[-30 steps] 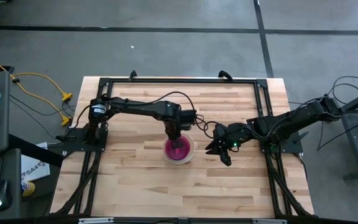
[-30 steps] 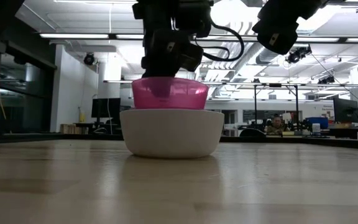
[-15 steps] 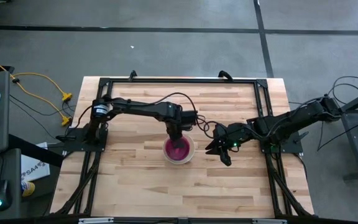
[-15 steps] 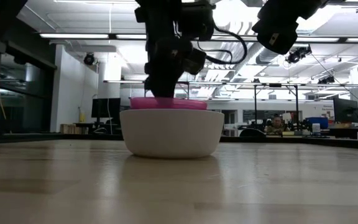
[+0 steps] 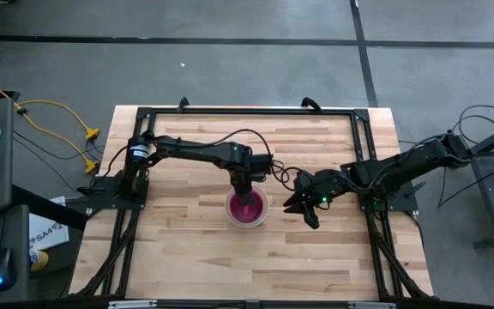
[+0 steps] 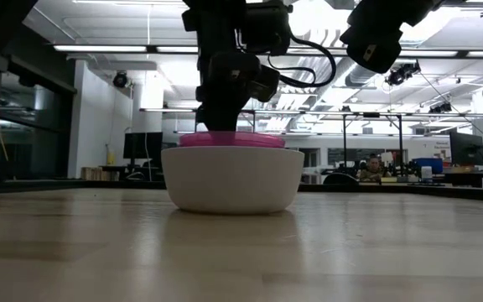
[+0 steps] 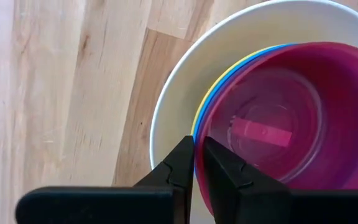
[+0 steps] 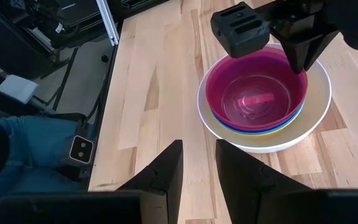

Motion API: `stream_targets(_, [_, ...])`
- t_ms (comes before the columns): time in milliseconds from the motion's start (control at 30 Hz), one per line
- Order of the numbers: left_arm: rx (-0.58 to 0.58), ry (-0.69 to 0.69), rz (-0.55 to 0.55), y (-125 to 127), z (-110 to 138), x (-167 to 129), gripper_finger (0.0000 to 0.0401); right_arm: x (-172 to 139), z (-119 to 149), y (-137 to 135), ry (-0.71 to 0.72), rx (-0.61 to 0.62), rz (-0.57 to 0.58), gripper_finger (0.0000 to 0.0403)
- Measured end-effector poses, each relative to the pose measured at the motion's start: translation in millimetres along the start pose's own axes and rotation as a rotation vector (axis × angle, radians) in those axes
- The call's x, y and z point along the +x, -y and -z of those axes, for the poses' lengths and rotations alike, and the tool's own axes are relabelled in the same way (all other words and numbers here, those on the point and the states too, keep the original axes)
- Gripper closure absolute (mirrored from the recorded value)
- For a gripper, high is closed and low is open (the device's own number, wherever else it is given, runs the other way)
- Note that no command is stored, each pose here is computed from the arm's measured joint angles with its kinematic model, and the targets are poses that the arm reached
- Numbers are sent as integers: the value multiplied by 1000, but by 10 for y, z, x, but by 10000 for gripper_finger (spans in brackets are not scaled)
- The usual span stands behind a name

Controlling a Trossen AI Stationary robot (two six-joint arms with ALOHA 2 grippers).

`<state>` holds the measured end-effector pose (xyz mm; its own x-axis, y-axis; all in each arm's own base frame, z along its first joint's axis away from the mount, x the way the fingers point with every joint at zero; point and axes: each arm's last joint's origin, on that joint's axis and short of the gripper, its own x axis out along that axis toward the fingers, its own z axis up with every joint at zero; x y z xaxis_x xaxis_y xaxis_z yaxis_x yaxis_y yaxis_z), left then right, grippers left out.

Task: Nest bowls inside each other
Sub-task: Stack the red bowl on the violet bowl, then return to Home Position

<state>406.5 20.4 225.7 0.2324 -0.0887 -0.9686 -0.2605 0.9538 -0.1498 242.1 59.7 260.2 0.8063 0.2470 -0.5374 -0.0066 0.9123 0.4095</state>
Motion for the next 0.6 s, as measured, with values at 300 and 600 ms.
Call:
stream_targets(300, [11, 18, 0, 26, 9, -53, 368, -1, 0, 0, 0, 0, 0, 314])
stream_targets(600, [34, 52, -27, 106, 66, -224, 368, 0, -7, -3, 7, 0, -4, 314])
